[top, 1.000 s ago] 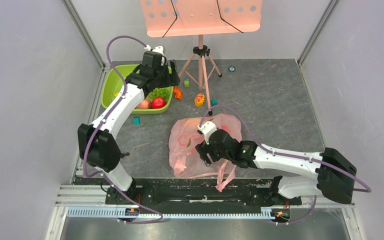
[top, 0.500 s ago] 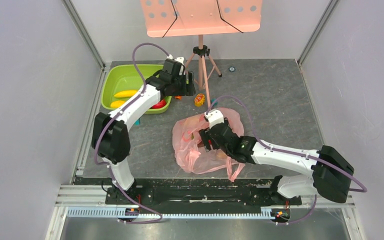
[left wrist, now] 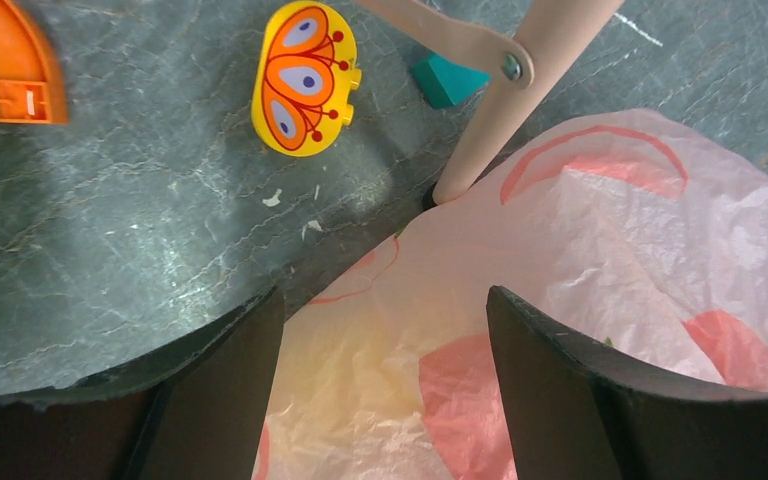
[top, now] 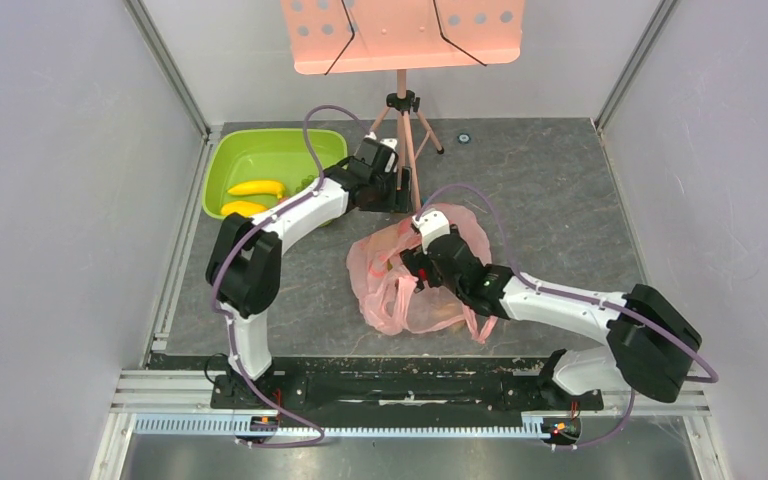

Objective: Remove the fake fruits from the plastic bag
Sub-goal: Adjust the plastic bag at the center of the board, then take out the fake fruit from the plastic bag.

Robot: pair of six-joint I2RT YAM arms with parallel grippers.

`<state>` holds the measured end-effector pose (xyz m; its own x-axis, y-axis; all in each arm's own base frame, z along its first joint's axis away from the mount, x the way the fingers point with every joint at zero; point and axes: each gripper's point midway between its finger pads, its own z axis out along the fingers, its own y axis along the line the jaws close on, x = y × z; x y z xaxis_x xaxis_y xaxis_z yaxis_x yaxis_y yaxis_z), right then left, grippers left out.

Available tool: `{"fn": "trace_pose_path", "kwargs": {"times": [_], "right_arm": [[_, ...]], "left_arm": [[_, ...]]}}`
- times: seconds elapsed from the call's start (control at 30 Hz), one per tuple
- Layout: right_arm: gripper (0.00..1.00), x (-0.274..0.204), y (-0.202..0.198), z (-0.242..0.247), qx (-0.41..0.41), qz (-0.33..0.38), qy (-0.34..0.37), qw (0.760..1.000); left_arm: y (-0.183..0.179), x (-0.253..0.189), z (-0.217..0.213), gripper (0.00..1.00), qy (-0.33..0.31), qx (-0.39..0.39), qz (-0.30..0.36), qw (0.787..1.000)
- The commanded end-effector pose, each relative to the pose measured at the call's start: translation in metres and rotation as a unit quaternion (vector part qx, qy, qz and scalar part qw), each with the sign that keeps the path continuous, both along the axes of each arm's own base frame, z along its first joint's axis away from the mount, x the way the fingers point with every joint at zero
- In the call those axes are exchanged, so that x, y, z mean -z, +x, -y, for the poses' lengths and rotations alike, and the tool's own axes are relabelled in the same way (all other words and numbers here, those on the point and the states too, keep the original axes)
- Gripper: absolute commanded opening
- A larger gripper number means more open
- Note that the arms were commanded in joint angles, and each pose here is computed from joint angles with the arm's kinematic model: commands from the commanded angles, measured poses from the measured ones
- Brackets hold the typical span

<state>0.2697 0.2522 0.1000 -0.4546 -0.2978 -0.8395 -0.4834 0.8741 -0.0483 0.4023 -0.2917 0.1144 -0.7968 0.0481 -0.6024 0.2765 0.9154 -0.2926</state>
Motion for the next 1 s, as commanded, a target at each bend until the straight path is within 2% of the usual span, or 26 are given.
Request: {"fn": "trace_pose_path", "kwargs": {"times": [0.0, 0.37, 0.7, 0.83, 0.97], "right_arm": [[0.86, 0.000, 0.009, -0.010, -0.032, 0.018, 0.004, 0.999], [0.90, 0.015, 0.025, -0.006, -0.036, 0.012, -0.019, 0.999], [0.95, 0.030, 0.038, -0.006, -0.041, -0.001, -0.030, 0.999], [0.93, 0.029, 0.044, -0.009, -0.041, 0.007, -0.026, 0.999], [0.85, 0.025, 0.049, -0.010, -0.036, 0.018, -0.024, 0.999]], "left_arm": [[0.004, 0.004, 0.017, 0.80, -0.021, 0.013, 0.002, 1.000], [-0.001, 0.036, 0.034, 0.80, -0.008, 0.043, -0.023, 0.999], [-0.004, 0.043, 0.038, 0.79, -0.008, 0.056, -0.031, 0.998], [-0.006, 0.045, 0.040, 0.78, -0.010, 0.062, -0.034, 0.997], [-0.007, 0.046, 0.040, 0.77, -0.009, 0.064, -0.037, 0.997]]}}
